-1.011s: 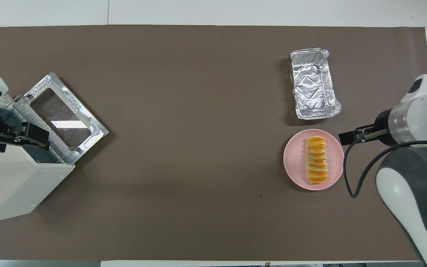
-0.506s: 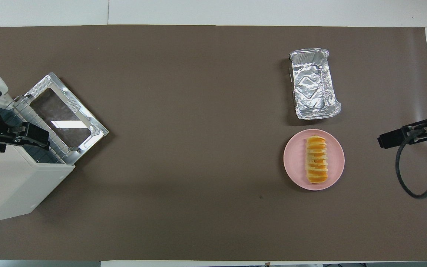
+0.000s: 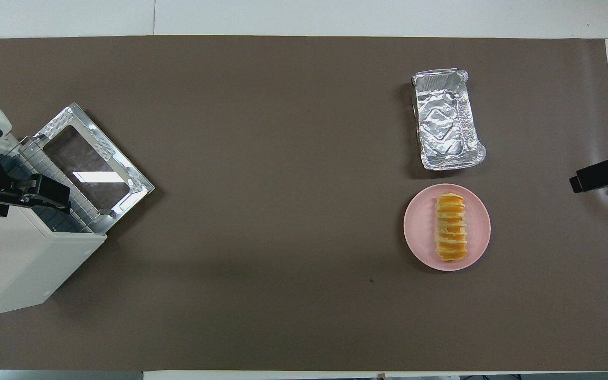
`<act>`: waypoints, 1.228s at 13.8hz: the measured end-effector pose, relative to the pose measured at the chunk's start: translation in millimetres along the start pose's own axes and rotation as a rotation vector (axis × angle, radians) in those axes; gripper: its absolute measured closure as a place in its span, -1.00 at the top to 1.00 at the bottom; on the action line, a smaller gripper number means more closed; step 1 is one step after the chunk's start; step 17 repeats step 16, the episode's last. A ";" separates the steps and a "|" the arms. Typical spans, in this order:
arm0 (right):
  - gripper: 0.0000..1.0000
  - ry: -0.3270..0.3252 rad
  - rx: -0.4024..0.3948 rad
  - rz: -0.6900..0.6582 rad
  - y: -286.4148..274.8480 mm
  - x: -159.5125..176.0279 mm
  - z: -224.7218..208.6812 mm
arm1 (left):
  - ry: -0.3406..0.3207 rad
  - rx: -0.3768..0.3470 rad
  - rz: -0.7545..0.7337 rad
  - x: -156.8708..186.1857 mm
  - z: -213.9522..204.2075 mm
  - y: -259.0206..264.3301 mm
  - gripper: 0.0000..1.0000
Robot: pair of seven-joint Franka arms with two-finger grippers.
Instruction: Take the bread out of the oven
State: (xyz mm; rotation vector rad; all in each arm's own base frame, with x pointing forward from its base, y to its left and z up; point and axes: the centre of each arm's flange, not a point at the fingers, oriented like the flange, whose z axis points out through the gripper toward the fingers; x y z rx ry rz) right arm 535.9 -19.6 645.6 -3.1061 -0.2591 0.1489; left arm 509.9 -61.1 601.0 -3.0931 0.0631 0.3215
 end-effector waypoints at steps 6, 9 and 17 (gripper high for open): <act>1.00 0.004 -0.004 0.000 1.3 5.0 7.9 | 0.000 0.000 0.000 0.0 0.0 0.0 1.00; 1.00 0.006 -0.005 0.000 1.1 3.7 6.3 | 0.000 0.000 0.000 0.0 0.0 0.0 1.00; 1.00 0.005 -0.006 0.012 6.3 -2.8 2.3 | 0.000 0.000 0.000 0.0 0.0 0.0 1.00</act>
